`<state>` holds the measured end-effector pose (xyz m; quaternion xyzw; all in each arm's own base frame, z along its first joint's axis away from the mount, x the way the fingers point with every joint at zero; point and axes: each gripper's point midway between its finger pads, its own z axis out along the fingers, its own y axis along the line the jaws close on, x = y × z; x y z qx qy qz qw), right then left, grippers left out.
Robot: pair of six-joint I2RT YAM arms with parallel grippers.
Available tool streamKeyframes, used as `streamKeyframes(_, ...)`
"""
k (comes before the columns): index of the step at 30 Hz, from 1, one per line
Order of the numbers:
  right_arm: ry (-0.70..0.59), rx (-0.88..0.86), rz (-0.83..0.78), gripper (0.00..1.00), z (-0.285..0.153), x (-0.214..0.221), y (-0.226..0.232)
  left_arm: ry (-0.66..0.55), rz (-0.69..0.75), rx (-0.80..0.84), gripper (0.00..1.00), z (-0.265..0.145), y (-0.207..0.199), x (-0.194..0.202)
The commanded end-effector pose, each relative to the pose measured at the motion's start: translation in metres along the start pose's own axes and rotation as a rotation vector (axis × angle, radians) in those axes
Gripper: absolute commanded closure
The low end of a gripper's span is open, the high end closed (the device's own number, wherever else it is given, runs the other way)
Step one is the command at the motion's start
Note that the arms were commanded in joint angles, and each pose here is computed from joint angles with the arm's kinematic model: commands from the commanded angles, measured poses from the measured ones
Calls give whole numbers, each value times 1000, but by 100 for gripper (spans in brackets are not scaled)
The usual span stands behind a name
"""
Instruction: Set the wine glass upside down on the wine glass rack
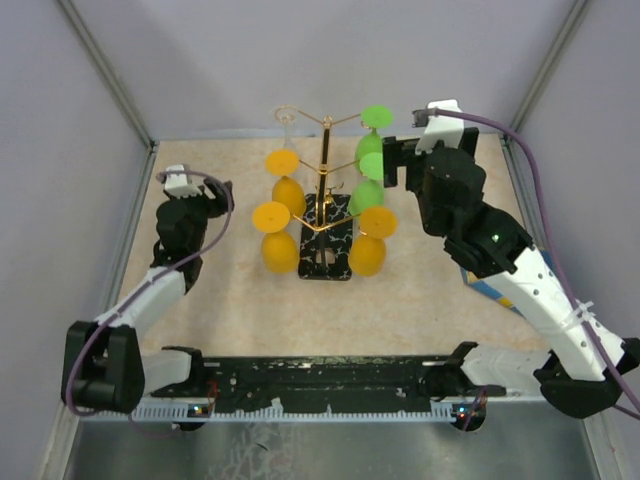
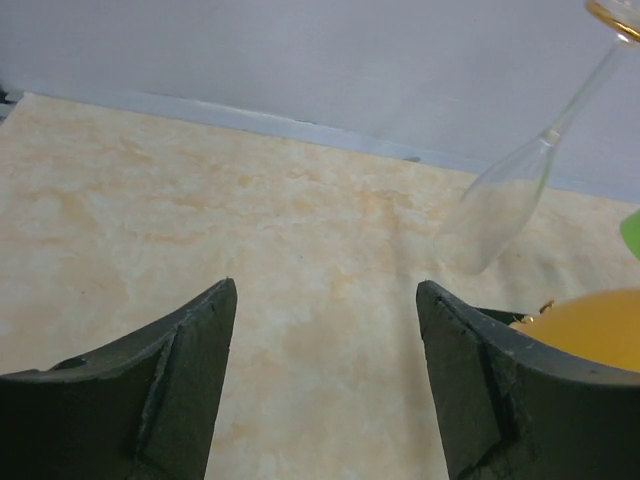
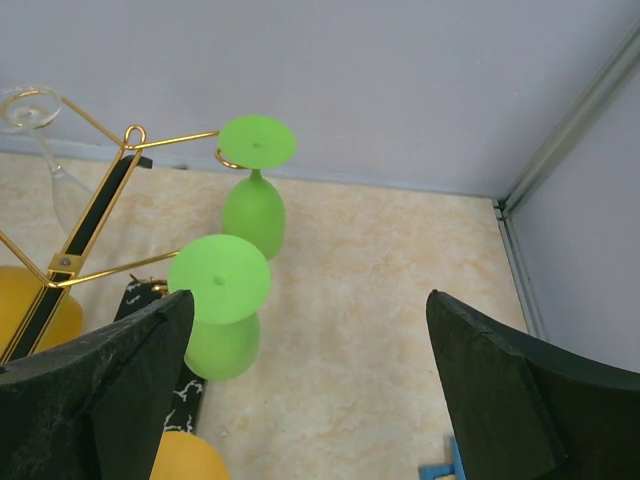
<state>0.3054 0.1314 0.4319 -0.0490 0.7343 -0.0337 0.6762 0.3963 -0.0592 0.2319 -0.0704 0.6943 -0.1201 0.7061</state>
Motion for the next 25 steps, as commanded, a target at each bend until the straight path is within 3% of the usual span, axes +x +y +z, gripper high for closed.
streamKeyframes(1, -20, 33, 27, 1, -15, -4, -22, 36, -36, -32, 16, 38, 6, -18)
streamKeyframes(5, -23, 34, 42, 1, -19, -2, -26, 239, -21, -226, 10, 70, 33, -1)
streamKeyframes(7, -24, 24, 48, 1, -20, -2, -25, 276, -21, -266, 9, 79, 37, 0)
streamKeyframes(13, -18, 14, 41, 1, -18, 1, -22, 199, -22, -235, 5, 79, 33, -13)
streamKeyframes(25, -17, -2, 44, 1, -14, 1, -16, 176, -19, -246, 1, 79, 34, -18)
